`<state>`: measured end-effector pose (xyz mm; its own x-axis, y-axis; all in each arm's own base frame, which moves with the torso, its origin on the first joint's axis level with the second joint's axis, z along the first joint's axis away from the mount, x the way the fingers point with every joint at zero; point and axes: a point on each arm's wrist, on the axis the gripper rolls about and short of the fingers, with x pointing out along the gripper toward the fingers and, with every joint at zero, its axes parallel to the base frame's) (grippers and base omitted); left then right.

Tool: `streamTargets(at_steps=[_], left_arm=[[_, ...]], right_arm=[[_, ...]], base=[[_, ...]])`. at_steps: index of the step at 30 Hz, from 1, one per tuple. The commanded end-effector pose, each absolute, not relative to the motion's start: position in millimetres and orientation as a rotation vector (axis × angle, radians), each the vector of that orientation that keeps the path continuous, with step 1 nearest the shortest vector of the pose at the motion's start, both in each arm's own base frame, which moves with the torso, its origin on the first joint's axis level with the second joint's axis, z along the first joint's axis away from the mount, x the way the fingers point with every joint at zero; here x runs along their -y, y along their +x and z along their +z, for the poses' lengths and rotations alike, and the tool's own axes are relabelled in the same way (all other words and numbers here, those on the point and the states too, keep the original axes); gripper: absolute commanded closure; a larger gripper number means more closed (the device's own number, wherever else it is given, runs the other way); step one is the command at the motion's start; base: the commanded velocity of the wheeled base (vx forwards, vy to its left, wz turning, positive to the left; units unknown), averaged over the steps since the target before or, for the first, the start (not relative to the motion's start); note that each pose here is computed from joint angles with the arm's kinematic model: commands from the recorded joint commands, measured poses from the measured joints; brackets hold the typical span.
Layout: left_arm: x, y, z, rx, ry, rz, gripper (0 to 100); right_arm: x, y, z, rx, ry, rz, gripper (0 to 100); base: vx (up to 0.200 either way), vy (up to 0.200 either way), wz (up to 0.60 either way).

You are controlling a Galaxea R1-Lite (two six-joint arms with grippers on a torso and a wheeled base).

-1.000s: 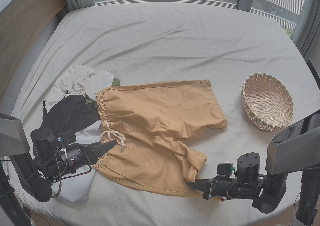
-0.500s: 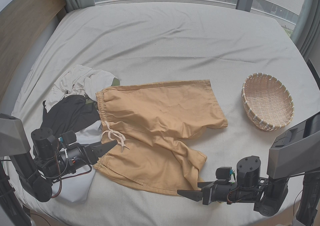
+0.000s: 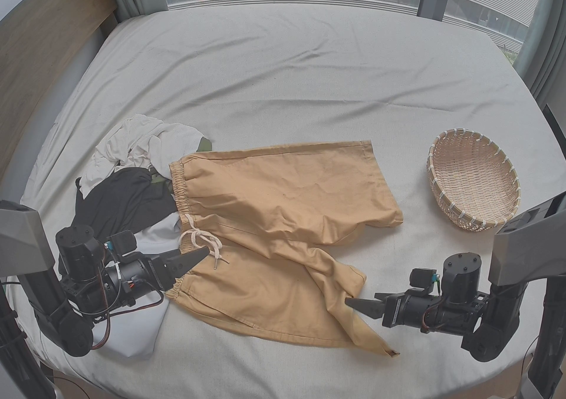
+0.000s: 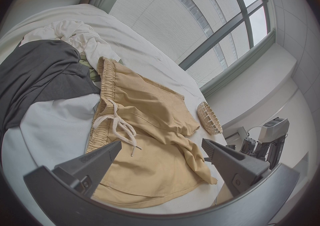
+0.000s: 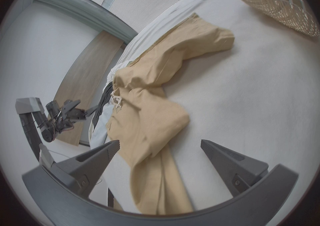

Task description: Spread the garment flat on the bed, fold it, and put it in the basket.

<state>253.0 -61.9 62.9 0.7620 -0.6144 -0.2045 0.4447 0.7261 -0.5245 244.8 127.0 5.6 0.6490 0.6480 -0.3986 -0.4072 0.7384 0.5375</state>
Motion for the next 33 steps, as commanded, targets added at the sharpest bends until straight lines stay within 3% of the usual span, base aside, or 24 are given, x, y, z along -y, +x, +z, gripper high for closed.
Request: streamTargets(at_steps=[1, 21, 33], left_arm=[[62, 254, 63, -0.38, -0.472, -0.6, 0], [62, 254, 64, -0.377, -0.47, -0.603, 0], [63, 253, 64, -0.376, -0.469, -0.601, 0]], right_arm=[[-122, 265, -2, -0.582, 0.438, 0.583, 0], [-151, 283, -3, -0.532, 0.442, 0.697, 0], [-164, 241, 39, -0.513, 0.451, 0.846, 0]], base=[[0.0, 0.0, 0.0], [0.0, 0.0, 0.0], [0.0, 0.0, 0.0]])
